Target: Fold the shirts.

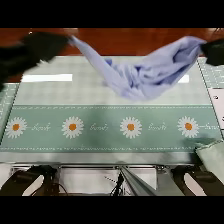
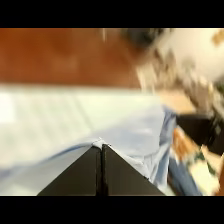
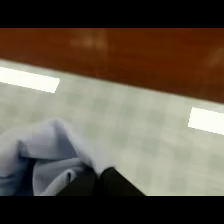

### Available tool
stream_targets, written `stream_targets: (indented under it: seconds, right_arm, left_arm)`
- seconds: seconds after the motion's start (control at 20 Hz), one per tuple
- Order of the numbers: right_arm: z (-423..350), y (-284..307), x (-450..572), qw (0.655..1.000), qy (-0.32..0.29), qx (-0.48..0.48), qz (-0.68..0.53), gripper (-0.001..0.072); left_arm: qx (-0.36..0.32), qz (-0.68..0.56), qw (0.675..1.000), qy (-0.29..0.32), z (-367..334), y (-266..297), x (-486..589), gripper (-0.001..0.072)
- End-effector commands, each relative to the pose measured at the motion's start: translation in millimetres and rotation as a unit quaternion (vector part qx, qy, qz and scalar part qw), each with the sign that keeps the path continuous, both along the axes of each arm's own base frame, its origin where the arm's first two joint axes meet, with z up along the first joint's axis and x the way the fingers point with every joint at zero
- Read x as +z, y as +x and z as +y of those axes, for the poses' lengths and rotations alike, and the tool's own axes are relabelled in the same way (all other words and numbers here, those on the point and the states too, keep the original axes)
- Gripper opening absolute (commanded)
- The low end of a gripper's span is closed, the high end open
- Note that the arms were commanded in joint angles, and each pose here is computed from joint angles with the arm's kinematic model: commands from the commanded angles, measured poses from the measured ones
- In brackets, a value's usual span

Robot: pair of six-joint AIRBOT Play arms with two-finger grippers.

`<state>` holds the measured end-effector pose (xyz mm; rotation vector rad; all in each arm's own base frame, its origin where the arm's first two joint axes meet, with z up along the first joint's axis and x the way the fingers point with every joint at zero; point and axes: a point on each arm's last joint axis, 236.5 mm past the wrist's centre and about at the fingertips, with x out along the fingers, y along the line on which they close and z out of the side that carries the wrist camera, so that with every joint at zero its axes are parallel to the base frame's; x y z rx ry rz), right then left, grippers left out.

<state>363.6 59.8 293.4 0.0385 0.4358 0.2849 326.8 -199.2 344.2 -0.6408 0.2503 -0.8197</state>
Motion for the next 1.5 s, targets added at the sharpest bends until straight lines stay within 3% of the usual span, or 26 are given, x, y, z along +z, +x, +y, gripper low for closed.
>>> stream_targets:
  seconds: [0.0, 0.2, 0.4, 0.55, 0.7, 1.2, 1.3, 1.45]
  right_arm:
    - [-9, -19, 82, 0.994, 0.027, -0.028, -0.101, 0.0020]
    - [-26, -32, 105, 0.991, 0.026, -0.071, -0.115, 0.0021]
    - [-75, -47, 43, 0.986, -0.043, -0.158, 0.014, 0.0021]
    - [-78, -67, 11, 0.981, -0.068, -0.155, 0.090, 0.0021]
    - [-62, -75, 12, 0.986, -0.054, -0.126, 0.094, 0.0021]
    - [-20, -126, 87, 0.997, 0.013, -0.064, -0.051, 0.0021]
    - [-21, -139, 75, 0.997, 0.016, -0.071, -0.022, 0.0021]
    - [-19, -157, 29, 0.994, -0.004, -0.060, 0.087, 0.0021]
  left_arm:
    - [0.092, -0.172, 0.980, -0.044, 51, -67, 128, 0.0015]
    - [0.116, -0.240, 0.964, 0.002, 59, -104, 158, 0.0015]
    - [0.098, -0.144, 0.981, 0.079, 51, -91, 101, 0.0015]
    - [0.081, -0.069, 0.985, 0.135, 48, -90, 57, 0.0015]
    - [0.080, -0.080, 0.984, 0.137, 48, -100, 61, 0.0015]
    - [0.119, -0.198, 0.969, 0.093, 61, -158, 140, 0.0015]
    - [0.110, -0.196, 0.969, 0.101, 58, -167, 141, 0.0015]
    - [0.095, -0.093, 0.982, 0.136, 57, -160, 94, 0.0015]
